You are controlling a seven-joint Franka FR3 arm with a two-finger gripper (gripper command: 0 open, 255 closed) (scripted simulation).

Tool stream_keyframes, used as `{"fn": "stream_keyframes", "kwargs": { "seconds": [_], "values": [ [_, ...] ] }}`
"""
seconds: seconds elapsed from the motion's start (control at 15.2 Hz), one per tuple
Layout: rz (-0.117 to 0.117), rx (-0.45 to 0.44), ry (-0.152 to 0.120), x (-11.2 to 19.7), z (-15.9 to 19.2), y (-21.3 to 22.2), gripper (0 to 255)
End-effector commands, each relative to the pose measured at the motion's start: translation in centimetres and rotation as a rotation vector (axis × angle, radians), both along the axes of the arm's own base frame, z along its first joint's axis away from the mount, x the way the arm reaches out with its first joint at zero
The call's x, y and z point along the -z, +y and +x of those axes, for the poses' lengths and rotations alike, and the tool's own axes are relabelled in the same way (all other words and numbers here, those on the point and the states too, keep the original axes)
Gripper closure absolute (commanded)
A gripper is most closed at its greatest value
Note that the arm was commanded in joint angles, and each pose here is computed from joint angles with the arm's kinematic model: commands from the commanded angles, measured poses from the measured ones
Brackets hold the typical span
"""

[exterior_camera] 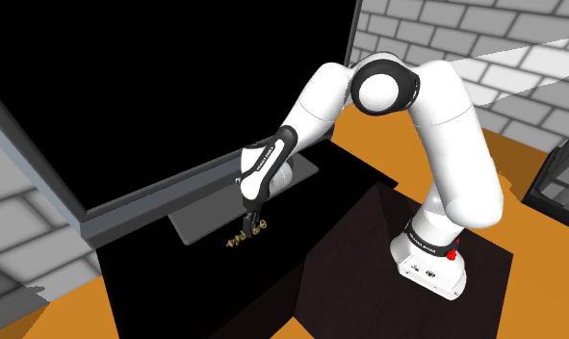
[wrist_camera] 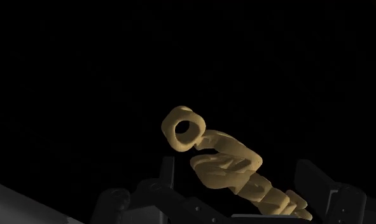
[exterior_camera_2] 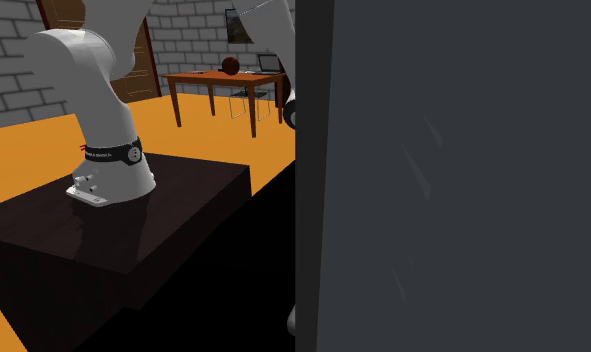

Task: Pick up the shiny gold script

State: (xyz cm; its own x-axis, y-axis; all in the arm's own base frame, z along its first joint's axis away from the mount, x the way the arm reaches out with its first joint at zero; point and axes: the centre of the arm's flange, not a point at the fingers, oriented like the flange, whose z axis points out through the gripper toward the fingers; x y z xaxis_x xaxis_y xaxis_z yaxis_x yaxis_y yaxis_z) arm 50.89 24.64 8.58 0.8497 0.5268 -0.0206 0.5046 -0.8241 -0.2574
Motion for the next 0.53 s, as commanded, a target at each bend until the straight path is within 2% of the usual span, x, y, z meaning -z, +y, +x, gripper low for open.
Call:
{"fn": "stream_keyframes", "kwargs": {
  "seconds": [0.0, 0.07, 0.13, 0.46],
  "values": [
    [0.0, 0.0, 0.0, 0.41, 0.06, -0.12, 0],
    [0.0, 0.0, 0.0, 0.41, 0.07, -0.12, 0],
    [0.0, 0.0, 0.0, 0.41, 0.05, -0.15, 255],
    [0.0, 0.0, 0.0, 0.41, 0.07, -0.14, 255]
  ]
}}
